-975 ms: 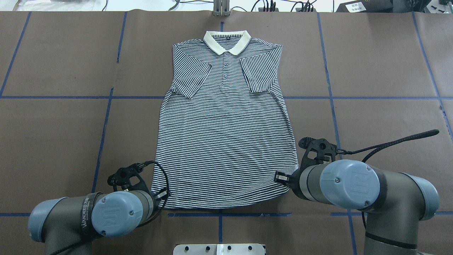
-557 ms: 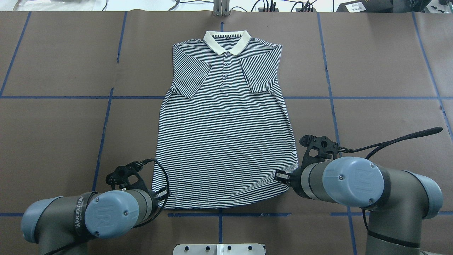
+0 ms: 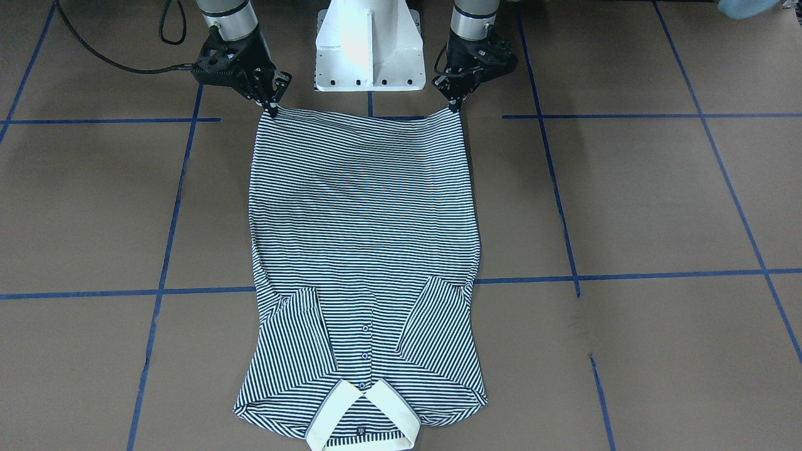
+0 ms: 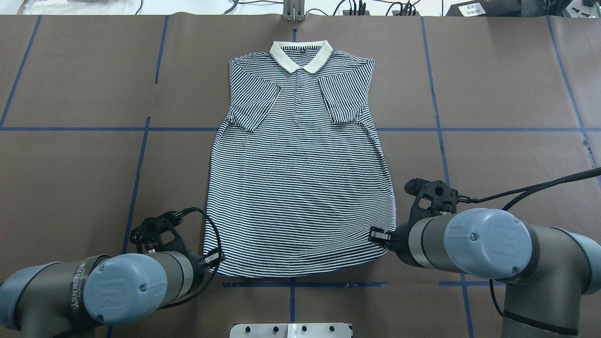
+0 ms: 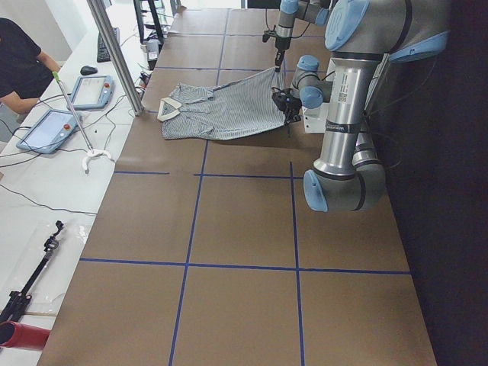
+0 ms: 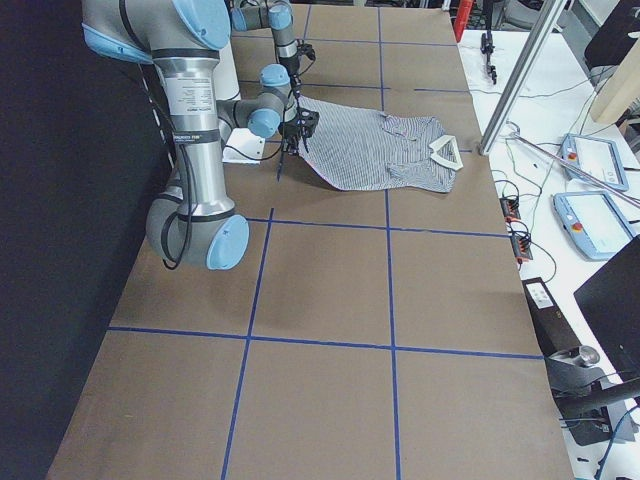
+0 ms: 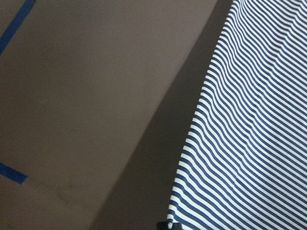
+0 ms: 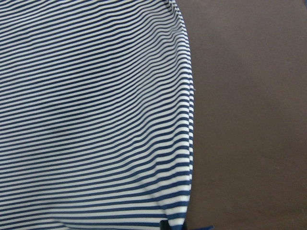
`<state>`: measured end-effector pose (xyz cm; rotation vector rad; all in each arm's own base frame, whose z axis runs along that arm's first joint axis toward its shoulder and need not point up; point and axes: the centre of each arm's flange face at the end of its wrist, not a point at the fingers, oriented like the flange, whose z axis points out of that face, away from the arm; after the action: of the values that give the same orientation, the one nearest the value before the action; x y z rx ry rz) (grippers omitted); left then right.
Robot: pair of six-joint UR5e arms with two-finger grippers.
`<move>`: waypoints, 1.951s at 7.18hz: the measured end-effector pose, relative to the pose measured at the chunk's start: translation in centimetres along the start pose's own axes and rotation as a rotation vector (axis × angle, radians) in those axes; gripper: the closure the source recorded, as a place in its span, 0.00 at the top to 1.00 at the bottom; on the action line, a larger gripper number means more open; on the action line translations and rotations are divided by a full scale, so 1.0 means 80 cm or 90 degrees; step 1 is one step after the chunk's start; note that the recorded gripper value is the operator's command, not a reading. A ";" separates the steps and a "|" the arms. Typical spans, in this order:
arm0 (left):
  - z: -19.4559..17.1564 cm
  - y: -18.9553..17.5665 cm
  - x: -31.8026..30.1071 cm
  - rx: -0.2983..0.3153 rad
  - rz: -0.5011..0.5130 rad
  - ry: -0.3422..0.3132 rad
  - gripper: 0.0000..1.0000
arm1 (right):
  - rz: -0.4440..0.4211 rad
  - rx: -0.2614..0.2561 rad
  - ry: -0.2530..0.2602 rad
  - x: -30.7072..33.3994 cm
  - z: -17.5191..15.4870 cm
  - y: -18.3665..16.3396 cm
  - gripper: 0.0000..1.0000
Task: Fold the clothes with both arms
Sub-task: 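Lift the hem with both grippers and fold it toward the collar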
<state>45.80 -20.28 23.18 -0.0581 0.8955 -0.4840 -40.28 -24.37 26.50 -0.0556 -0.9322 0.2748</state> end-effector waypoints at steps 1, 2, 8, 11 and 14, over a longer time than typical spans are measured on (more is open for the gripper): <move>-0.042 0.028 -0.006 -0.033 0.020 0.011 0.00 | -0.004 -0.051 -0.010 0.009 -0.025 0.015 0.00; -0.087 0.054 -0.019 -0.069 0.043 0.015 0.00 | -0.013 -0.108 -0.019 0.018 -0.050 0.034 0.00; -0.117 0.020 -0.011 -0.058 0.113 0.017 0.00 | -0.125 -0.063 -0.055 0.001 -0.068 -0.033 0.00; -0.071 -0.114 0.040 0.077 0.155 0.015 0.00 | -0.200 0.051 -0.020 -0.033 -0.024 -0.178 0.00; 0.008 -0.225 0.064 0.141 0.160 0.022 0.00 | -0.185 0.114 -0.020 -0.057 0.039 -0.308 0.00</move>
<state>42.16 -38.59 24.27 0.2639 0.8648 -0.3469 -40.19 -49.55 28.84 0.2488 -0.9301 0.0887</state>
